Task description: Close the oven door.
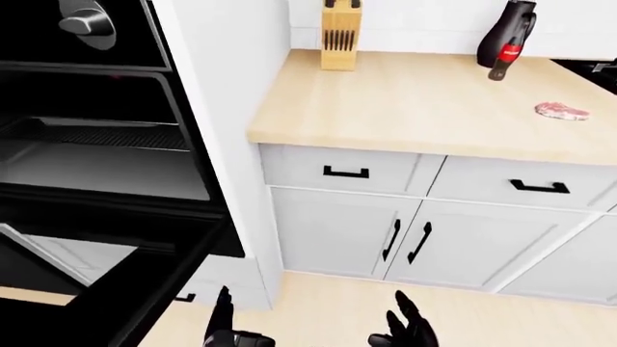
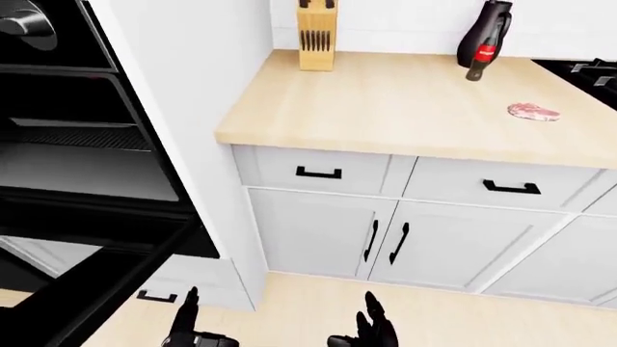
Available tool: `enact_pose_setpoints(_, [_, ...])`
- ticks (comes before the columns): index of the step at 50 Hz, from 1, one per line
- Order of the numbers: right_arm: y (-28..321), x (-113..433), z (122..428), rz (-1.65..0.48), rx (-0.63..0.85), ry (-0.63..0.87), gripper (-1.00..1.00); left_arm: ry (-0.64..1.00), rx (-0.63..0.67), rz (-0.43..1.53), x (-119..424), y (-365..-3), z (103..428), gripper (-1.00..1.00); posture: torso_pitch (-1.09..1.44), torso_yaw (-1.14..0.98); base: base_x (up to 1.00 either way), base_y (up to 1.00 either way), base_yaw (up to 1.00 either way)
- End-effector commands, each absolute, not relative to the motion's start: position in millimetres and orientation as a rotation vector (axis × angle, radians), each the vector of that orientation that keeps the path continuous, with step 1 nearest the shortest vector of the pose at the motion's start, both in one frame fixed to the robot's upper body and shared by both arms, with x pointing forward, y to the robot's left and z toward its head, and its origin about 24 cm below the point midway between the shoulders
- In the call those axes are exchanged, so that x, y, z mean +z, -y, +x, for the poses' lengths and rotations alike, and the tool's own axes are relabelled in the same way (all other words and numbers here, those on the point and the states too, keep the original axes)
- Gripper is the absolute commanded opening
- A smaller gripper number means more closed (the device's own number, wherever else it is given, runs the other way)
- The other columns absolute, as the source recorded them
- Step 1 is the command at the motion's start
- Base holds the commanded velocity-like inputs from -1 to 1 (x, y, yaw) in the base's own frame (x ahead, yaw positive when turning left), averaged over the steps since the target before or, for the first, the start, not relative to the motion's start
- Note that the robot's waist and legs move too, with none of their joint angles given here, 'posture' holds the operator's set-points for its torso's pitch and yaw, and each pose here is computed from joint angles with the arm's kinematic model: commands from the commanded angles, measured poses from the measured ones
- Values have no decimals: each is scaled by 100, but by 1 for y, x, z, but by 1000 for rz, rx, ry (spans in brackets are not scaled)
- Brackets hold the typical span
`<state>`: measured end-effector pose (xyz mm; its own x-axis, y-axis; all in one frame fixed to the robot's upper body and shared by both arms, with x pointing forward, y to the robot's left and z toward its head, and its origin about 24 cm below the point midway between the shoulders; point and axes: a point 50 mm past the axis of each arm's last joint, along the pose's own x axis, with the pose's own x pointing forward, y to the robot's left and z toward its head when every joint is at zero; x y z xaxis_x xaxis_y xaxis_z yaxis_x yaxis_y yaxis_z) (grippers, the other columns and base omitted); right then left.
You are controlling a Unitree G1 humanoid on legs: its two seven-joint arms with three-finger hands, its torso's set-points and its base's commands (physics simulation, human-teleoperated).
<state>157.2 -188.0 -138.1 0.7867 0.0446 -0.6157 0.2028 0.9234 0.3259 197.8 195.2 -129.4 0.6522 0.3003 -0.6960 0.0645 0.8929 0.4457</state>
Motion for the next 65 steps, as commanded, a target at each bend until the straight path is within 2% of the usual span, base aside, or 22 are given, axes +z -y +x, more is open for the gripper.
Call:
enact_pose_setpoints(1, [191, -133, 166, 376, -76, -618, 100, -803, 153, 467, -122, -197, 210, 100, 0, 0, 0, 0, 38])
enact_pose_setpoints(55, [191, -132, 167, 373, -81, -617, 100, -800, 157, 466, -122, -197, 210, 100, 0, 0, 0, 0, 48])
enact_pose_setpoints(65, [193, -133, 167, 398, -99, -628, 100, -801, 157, 467, -122, -197, 210, 100, 0, 0, 0, 0, 1])
